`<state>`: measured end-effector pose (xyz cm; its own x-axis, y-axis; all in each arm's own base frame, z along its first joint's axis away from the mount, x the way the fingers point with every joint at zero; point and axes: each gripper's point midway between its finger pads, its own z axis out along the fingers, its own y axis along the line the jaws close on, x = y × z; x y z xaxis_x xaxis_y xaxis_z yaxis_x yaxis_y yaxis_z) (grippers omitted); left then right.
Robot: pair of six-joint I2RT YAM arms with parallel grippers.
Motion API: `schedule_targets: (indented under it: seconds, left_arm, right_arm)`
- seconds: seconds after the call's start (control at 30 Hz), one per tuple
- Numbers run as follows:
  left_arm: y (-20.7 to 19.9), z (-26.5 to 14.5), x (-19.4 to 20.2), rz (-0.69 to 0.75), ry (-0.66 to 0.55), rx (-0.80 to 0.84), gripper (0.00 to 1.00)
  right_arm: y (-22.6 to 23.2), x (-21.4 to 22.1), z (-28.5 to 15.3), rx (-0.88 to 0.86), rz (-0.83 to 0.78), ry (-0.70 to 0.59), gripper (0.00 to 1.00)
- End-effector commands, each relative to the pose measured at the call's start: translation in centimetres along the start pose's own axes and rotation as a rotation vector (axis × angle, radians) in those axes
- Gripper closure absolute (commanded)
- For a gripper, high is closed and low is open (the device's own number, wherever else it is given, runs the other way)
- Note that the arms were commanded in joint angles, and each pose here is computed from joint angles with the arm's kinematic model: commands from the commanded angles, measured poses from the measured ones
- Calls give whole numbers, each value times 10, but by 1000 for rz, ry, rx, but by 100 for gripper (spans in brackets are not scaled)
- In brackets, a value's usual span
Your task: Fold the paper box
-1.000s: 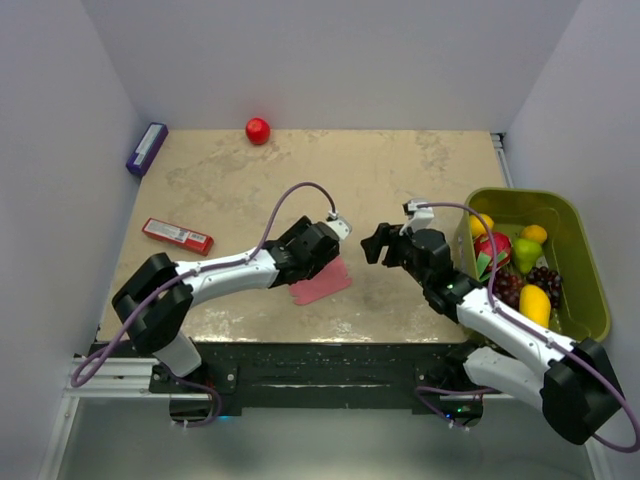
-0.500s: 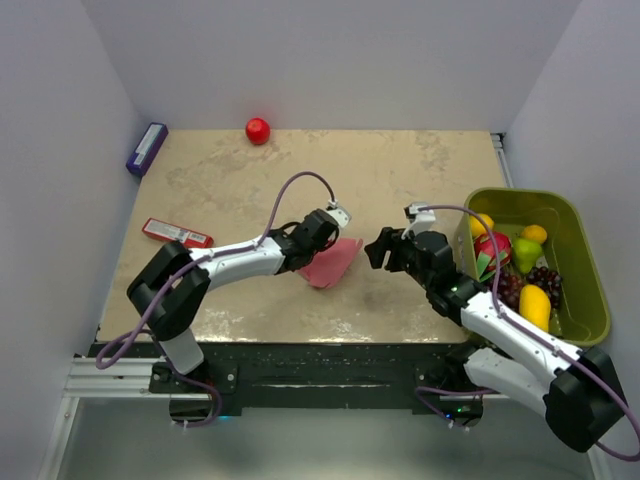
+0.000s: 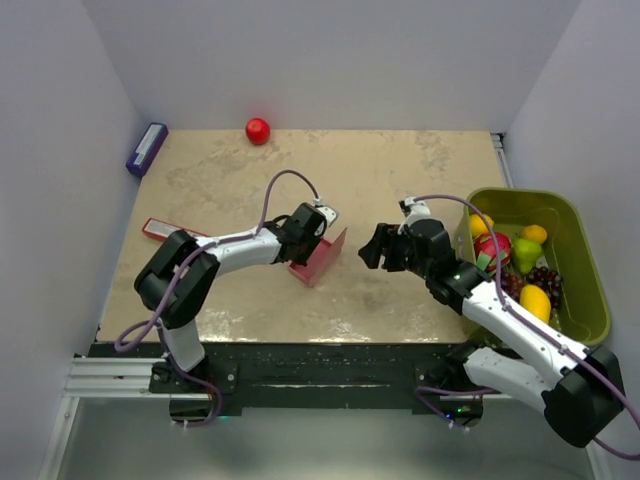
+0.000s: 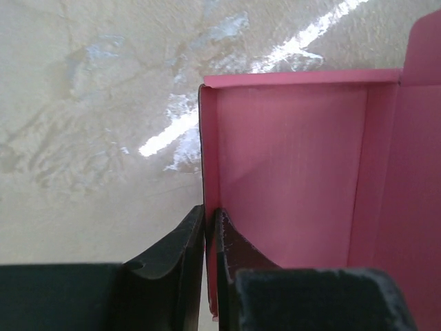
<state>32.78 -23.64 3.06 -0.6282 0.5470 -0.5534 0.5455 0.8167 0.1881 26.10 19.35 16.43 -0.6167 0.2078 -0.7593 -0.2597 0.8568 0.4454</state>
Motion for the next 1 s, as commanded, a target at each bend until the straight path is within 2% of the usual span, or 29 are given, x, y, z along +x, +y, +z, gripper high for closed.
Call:
schedule_targets:
  seconds: [0.0,0.17,0.27,0.47,0.63,0.8,0.97]
  left_arm:
    - [-17,-3,-3,-89,12,131,76]
    - [-16,-21,-13,-190,-38,256,55]
    - [-5,-31,-15,-232,-66,264,50]
    - [32,-43,-17,-305,-123,187,48]
    - [59,-27,1,-315,-63,59,48]
    - [46,-4,22,-297,27,98,50]
    - [21,-7,30,-264,52,125,52]
  right_arm:
    - [35,0,4,-96,49,61,29]
    - [61,16,14,-135,79,100,28]
    - [60,23,18,-136,128,91,29]
    - [18,33,18,24,130,25,34]
    - [6,51,32,51,136,44,35]
    - [2,47,56,62,114,41,35]
    - [-4,29,96,68,85,39,35]
